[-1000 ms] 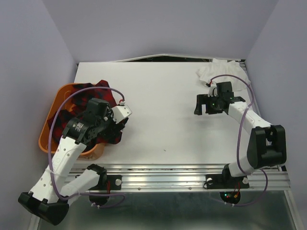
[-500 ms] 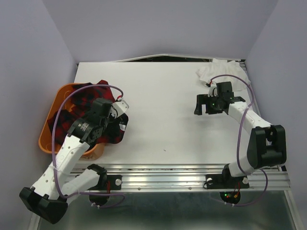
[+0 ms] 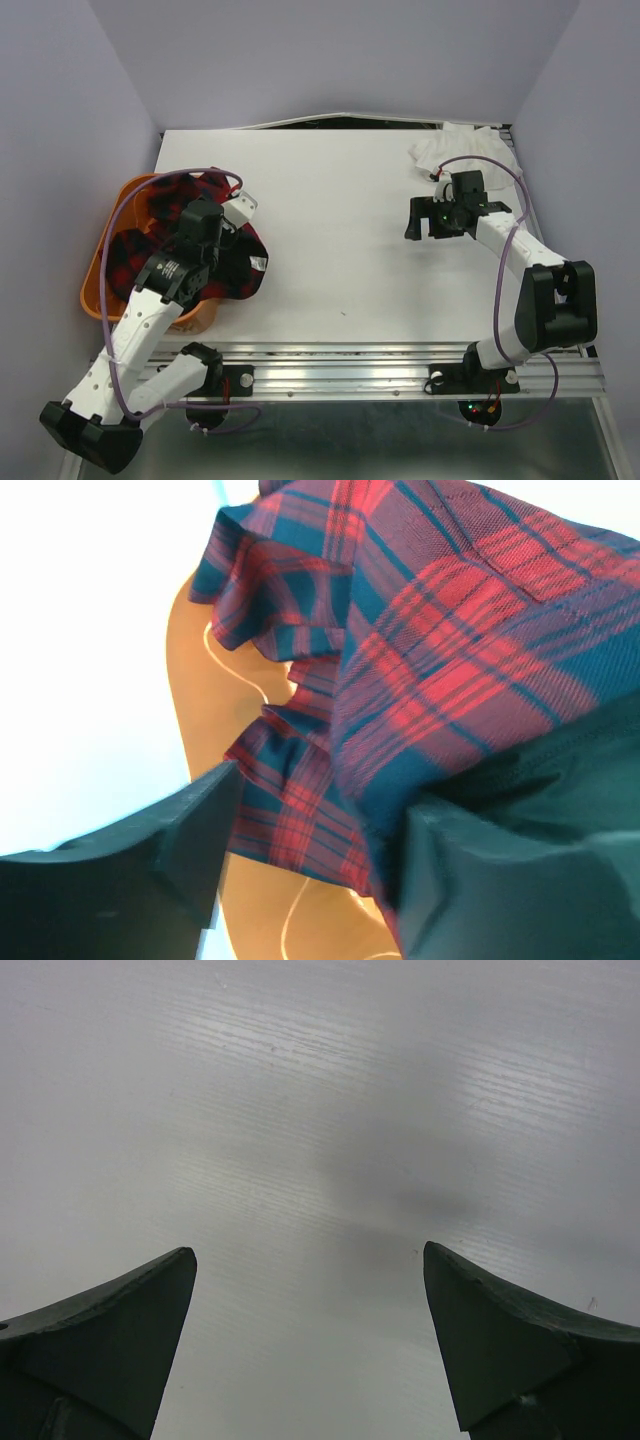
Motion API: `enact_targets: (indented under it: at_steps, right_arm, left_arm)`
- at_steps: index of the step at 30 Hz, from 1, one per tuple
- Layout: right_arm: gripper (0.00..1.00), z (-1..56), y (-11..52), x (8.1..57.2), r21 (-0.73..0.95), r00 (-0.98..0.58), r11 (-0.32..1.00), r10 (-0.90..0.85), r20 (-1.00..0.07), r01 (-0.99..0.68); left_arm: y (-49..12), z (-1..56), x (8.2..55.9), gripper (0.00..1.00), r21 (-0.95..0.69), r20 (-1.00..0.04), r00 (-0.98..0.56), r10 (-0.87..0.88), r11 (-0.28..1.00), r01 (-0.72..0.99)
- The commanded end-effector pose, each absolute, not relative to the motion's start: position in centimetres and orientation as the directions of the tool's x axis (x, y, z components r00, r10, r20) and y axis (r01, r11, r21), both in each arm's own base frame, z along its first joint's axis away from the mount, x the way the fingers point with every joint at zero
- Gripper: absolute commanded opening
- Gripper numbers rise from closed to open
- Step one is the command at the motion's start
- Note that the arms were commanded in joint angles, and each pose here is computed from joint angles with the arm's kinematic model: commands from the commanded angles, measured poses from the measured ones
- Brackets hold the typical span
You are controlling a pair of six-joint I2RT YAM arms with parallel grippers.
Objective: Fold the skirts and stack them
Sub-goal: Grab the skirt from the pile
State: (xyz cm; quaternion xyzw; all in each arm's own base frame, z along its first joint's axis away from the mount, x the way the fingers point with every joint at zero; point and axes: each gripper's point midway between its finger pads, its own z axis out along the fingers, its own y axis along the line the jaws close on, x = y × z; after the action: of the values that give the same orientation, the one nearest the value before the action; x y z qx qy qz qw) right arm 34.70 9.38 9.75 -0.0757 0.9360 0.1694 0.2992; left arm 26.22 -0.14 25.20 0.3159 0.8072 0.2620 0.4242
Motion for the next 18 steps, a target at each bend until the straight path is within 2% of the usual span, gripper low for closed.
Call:
enact_targets:
  at_steps: [1,5,7,10,11,14,18]
  right_arm:
    - [1.0,11.7,9.2,36.1,0.256,-0.772,0.933,-0.036,-0.635,-0.254]
    - [1.0,11.5,9.2,36.0,0.258,-0.776,0.933,-0.036,-0.63,-0.253]
    - [1.0,11.6,9.3,36.2,0.259,-0.774,0.932,-0.035,-0.632,-0.253]
    - [1.0,11.6,9.3,36.2,0.262,-0.776,0.931,-0.034,-0.63,-0.253]
    - [1.0,11.7,9.4,36.2,0.264,-0.775,0.93,-0.033,-0.631,-0.255]
    - [1.0,11.7,9.4,36.1,0.263,-0.774,0.93,-0.033,-0.632,-0.255]
    - [1.0,11.9,9.5,36.1,0.267,-0.772,0.927,-0.036,-0.634,-0.262]
  left_arm:
    - [0.4,25.1,27.1,0.63,0.698,-0.542,-0.446,0.712,0.677,0.232]
    - [0.1,24.4,27.5,0.57,0.675,-0.56,-0.448,0.697,0.697,0.242]
    - [0.0,24.3,27.7,0.5,0.662,-0.572,-0.455,0.682,0.712,0.235]
    - [-0.4,25.6,28.7,0.38,0.609,-0.637,-0.446,0.629,0.765,0.209]
    - [-1.0,27.4,29.4,0.35,0.57,-0.687,-0.422,0.591,0.799,0.192]
    - [-0.3,32.6,31.0,0.0,0.519,-0.777,-0.369,0.509,0.851,0.082]
    - [0.1,40.5,32.8,0.0,0.443,-0.877,-0.228,0.423,0.896,-0.042]
